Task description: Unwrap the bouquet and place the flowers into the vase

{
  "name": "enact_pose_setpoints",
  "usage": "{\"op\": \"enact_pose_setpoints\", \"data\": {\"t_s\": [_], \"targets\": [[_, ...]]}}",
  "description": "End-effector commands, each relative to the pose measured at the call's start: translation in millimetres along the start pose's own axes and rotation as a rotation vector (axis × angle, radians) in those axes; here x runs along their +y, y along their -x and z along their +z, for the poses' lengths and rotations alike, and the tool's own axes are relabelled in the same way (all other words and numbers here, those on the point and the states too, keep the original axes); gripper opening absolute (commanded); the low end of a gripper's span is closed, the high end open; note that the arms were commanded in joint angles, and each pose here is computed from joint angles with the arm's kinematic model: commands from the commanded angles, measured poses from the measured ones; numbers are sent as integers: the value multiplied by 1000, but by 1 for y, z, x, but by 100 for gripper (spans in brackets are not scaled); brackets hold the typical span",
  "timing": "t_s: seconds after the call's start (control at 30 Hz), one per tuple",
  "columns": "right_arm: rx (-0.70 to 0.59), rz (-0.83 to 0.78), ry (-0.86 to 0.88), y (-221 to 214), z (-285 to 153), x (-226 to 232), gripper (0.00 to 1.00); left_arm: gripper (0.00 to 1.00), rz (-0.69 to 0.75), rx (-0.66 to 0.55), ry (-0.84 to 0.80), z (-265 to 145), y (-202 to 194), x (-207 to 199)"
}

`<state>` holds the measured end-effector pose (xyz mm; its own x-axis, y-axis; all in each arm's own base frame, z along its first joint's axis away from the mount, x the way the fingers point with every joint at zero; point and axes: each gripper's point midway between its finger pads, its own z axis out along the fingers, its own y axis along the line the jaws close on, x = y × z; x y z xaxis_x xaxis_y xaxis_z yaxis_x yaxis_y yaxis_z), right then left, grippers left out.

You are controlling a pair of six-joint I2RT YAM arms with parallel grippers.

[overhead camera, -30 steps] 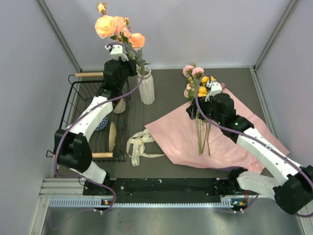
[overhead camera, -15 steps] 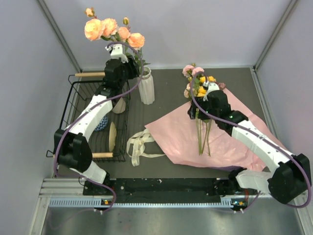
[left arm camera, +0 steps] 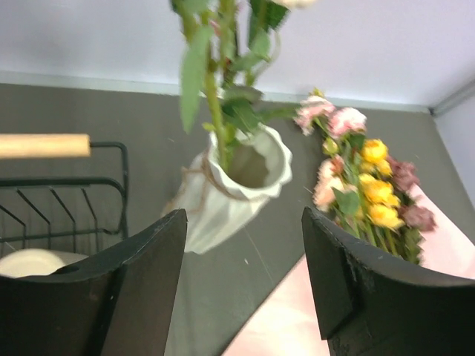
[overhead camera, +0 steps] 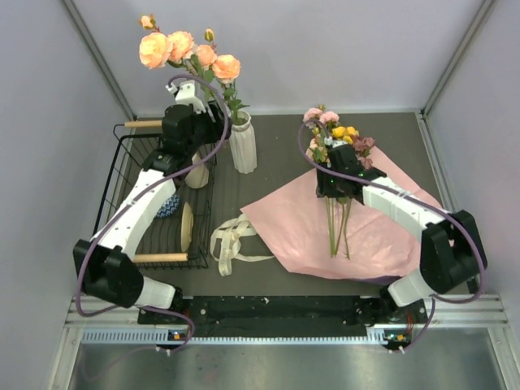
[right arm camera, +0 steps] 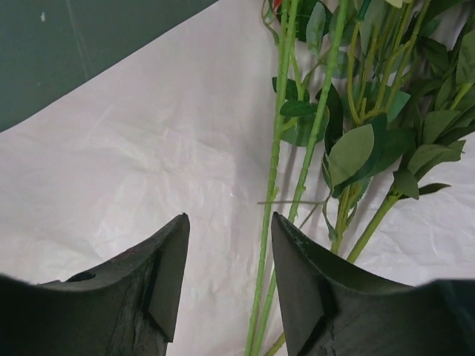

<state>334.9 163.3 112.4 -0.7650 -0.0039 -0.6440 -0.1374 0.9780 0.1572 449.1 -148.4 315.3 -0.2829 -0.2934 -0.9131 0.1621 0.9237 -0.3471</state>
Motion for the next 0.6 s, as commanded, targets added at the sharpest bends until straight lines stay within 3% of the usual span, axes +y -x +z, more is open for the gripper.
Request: {"op": "enact_pose_setpoints", "data": {"t_s": [0.0,0.13,0.37,0.57], "targets": [[-17,-6,-55,21,13,-4,41,66,-34,22,-200,-39,1,-36],[43,-15,-100,13,35,-9,31,65,-60,129,-390,-63,-27,-72],[98,-21,-183,-9,49,-26,31,66,-3,230,-643,-103,-77,-145],[148,-16,-182,-28,55,-29,29,66,16,249,-720,-107,-83,-170]]}}
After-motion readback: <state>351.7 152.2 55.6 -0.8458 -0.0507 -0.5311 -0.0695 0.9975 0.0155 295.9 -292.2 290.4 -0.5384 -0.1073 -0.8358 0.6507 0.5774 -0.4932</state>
